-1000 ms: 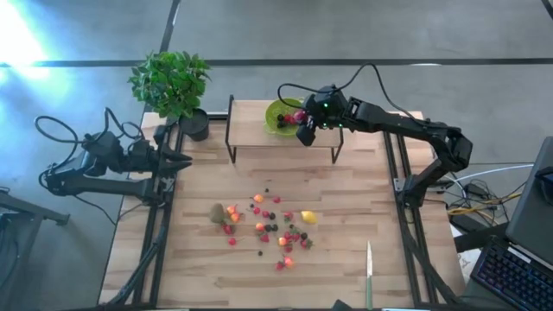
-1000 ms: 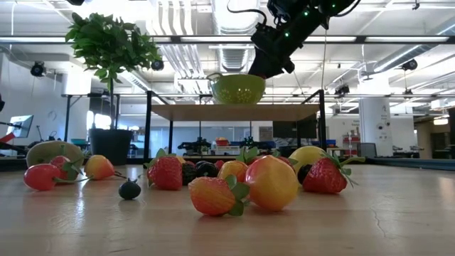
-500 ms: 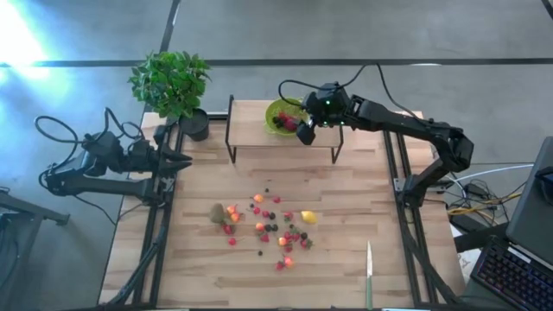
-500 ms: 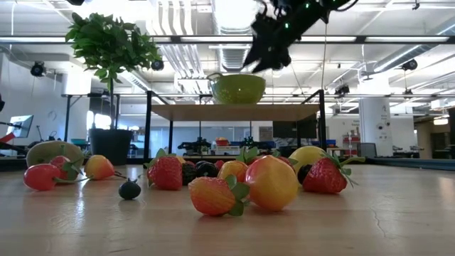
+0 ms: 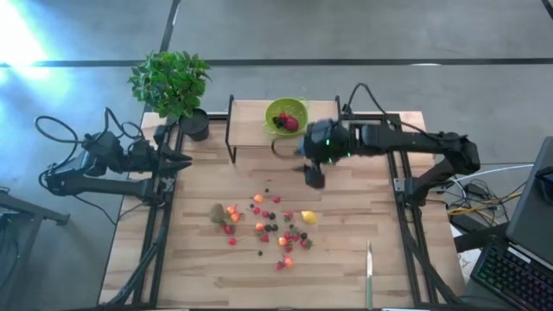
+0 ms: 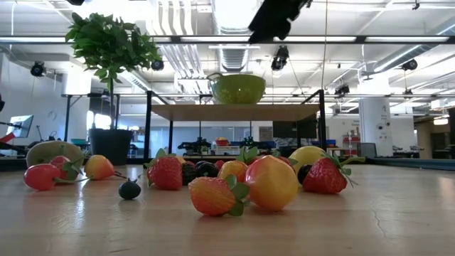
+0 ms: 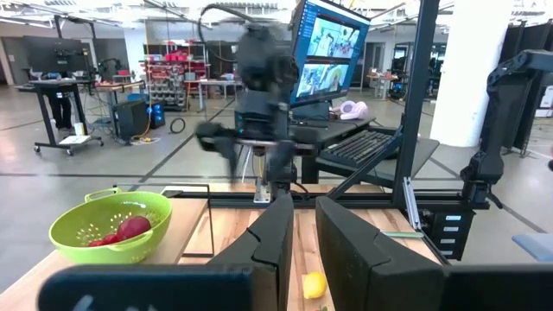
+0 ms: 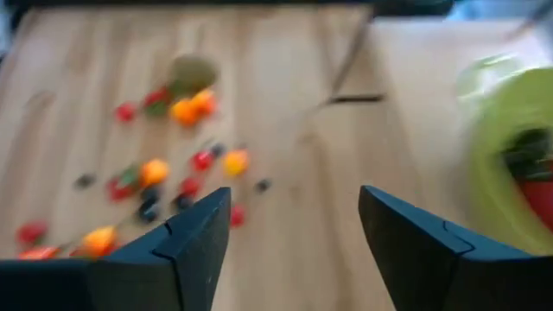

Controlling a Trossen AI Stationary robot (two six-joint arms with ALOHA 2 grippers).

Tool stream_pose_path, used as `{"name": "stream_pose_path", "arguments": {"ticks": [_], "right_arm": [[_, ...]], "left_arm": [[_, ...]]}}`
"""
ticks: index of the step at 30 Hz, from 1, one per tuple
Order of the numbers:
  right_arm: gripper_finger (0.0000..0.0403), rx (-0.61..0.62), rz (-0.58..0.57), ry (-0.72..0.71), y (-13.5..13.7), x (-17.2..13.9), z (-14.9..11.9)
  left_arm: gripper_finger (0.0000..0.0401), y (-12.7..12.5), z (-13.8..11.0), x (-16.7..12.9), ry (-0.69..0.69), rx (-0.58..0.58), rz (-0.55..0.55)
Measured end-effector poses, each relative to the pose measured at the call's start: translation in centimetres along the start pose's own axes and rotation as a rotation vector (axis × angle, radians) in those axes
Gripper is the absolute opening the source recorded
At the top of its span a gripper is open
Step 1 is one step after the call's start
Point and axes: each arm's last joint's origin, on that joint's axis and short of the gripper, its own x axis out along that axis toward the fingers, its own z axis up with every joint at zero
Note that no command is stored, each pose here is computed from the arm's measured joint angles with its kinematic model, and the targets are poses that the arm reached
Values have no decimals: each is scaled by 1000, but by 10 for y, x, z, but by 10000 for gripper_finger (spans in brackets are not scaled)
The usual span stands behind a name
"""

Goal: Pick & Place Fruit
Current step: Put the yellow lemon into the green strainer bowl on the shelf

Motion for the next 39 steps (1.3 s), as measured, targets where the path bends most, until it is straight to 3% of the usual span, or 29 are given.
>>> {"name": "stream_pose_path", "arguments": {"ticks": [7,17,25,33,39], "right_arm": [[222,-22,102,124,51,6,-21],[205,22,60,246,91,17,-57],[191,60,-21,255,105,28,-82],[176,83,8,193,107,48,-104],[199,122,7,186,102,60,-121]], "left_arm": [[62,0,0,0,0,0,-1],[62,0,0,0,0,0,0],[62,0,0,0,0,0,0],[62,0,0,0,0,0,0],[62,0,0,0,0,0,-1]]}}
